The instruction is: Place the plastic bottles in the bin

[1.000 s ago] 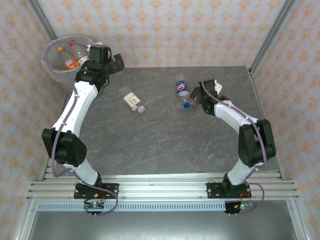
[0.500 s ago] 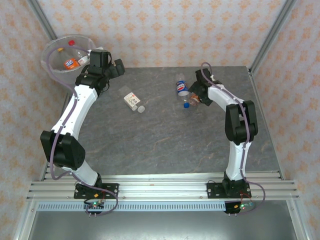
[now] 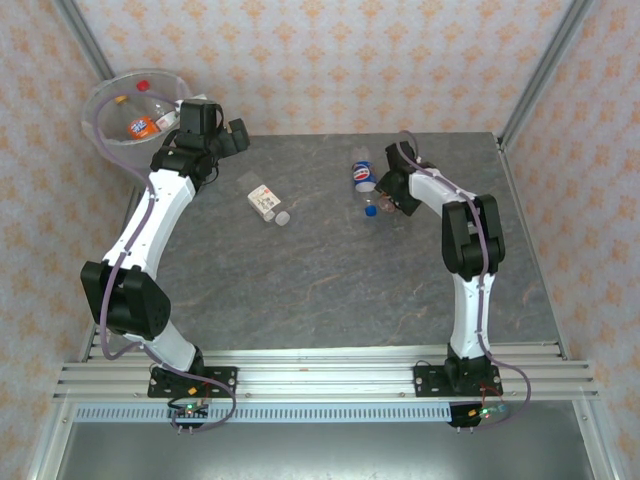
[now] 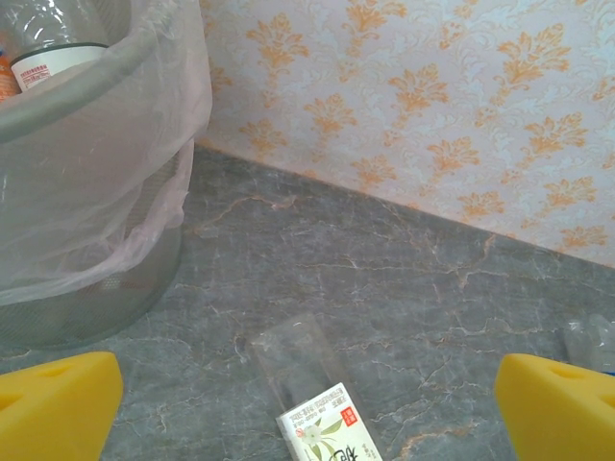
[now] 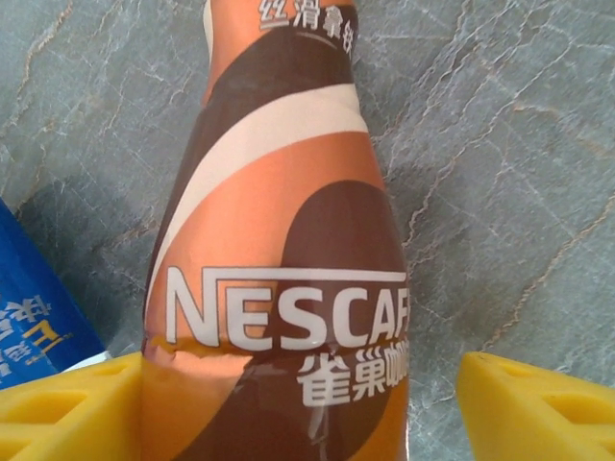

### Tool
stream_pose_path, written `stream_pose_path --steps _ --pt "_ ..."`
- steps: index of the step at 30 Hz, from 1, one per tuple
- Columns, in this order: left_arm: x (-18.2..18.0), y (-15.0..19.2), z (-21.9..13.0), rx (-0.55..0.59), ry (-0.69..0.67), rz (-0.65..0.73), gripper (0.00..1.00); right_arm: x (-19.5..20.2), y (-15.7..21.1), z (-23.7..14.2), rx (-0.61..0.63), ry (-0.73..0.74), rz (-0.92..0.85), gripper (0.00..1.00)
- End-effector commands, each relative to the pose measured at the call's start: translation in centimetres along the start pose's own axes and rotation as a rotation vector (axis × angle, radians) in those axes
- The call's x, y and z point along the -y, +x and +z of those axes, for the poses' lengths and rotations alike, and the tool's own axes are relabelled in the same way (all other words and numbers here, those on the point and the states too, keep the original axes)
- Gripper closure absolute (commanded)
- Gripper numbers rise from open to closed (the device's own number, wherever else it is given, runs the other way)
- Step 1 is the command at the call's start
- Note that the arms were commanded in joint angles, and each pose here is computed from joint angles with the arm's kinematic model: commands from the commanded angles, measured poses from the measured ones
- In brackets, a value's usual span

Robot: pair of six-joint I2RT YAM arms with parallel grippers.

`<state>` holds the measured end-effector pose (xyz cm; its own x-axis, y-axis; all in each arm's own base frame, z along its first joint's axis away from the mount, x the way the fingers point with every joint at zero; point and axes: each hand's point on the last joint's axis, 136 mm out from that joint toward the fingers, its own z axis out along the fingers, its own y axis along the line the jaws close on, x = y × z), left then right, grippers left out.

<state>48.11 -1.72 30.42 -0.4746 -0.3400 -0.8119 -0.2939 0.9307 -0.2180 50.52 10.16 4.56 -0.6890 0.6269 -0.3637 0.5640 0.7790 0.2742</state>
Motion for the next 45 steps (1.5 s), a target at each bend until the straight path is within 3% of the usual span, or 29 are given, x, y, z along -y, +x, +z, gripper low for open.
stream_pose_path --steps 1,9,15,24,28,36,45 --pt "-0.5 0.9 0.8 -0.032 -0.034 0.013 0.00 -0.4 0.4 0.6 -0.018 0.007 0.002 0.24" --pt "-0.6 1.3 0.9 -0.044 -0.040 0.017 0.00 0.2 0.5 0.9 -0.006 0.029 -0.014 0.37" --pt "-0.6 1.4 1.0 -0.050 -0.036 0.016 0.00 0.7 0.0 -0.1 0.034 0.027 -0.058 0.53" --pt "0.1 1.8 1.1 -0.068 0.001 0.016 0.00 1.5 0.1 -2.3 0.094 -0.027 -0.093 0.59" --pt "1.3 2.2 1.0 -0.086 0.074 0.015 0.00 1.8 0.1 -3.7 0.166 -0.110 -0.096 0.64" --pt "3.9 3.3 0.8 -0.125 0.231 -0.022 0.00 1.9 0.6 -7.6 0.247 -0.250 -0.154 0.64" --pt "8.6 4.6 -0.5 -0.179 0.476 -0.091 0.00 -1.1 3.1 -13.6 0.297 -0.643 -0.237 0.64"
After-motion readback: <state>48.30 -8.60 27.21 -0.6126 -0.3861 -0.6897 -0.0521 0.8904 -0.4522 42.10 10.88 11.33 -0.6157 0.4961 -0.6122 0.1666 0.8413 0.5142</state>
